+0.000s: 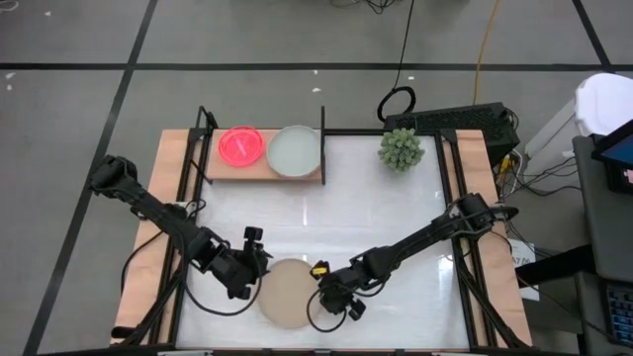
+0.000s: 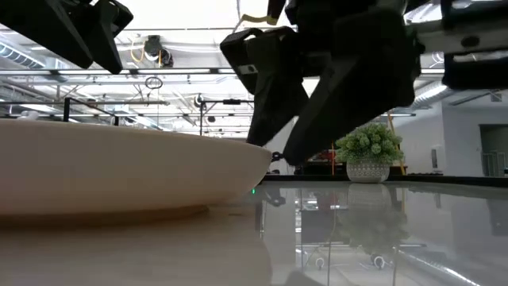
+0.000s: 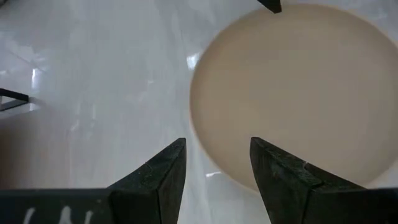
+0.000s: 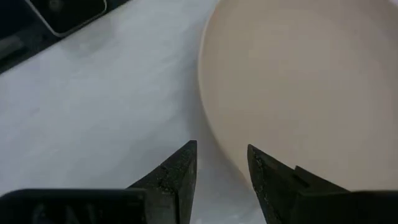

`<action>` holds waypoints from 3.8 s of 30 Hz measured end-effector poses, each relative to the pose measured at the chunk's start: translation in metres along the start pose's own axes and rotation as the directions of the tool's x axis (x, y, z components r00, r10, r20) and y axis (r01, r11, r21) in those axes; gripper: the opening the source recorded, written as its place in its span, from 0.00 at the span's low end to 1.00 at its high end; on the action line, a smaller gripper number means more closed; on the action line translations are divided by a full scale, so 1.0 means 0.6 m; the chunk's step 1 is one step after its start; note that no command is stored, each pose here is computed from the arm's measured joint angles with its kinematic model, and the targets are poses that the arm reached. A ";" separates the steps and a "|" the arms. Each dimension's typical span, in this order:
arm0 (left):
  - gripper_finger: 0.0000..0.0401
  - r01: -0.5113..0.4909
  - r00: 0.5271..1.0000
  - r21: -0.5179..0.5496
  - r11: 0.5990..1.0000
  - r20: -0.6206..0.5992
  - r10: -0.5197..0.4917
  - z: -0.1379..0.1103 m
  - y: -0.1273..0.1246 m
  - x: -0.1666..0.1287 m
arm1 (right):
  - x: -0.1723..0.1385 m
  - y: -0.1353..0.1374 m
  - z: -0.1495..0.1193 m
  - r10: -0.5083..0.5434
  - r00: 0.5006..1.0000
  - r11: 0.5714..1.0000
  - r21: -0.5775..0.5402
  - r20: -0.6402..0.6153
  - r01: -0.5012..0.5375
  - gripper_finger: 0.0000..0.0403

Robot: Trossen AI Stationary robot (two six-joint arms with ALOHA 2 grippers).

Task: Place and stack plates onto a shelf
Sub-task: Stack the light brown plate on top of the gray plate on the shelf

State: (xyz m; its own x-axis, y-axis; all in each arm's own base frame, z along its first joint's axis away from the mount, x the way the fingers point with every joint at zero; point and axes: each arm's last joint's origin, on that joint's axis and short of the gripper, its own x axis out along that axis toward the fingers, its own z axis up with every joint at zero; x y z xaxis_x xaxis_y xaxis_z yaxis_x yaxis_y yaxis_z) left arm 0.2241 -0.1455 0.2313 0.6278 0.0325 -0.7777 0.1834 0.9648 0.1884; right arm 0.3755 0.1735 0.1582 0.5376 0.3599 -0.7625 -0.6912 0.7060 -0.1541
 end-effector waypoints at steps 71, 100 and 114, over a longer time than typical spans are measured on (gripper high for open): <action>0.26 0.053 0.998 0.447 0.893 0.004 -0.061 0.000 -0.044 0.038 | -0.093 -0.032 0.018 -0.179 0.983 0.979 -0.100 -0.032 0.175 0.00; 0.03 0.053 0.998 0.506 0.861 -0.005 -0.058 0.005 -0.026 0.047 | -0.109 -0.045 0.032 -0.295 0.955 0.936 0.209 0.025 0.284 0.30; 0.03 0.041 0.999 0.472 0.880 -0.015 -0.039 0.015 -0.008 0.042 | -0.210 -0.013 0.075 -0.312 0.934 0.921 0.297 0.173 0.252 0.50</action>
State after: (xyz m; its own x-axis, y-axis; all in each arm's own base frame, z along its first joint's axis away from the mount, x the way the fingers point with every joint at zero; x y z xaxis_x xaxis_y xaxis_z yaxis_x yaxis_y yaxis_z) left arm 0.2460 -0.1519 0.2163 0.6084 -0.0009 -0.7936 0.5449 0.7275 0.4169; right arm 0.3347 0.1503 0.2840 0.8013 0.2217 -0.5556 -0.3576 0.9221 -0.1479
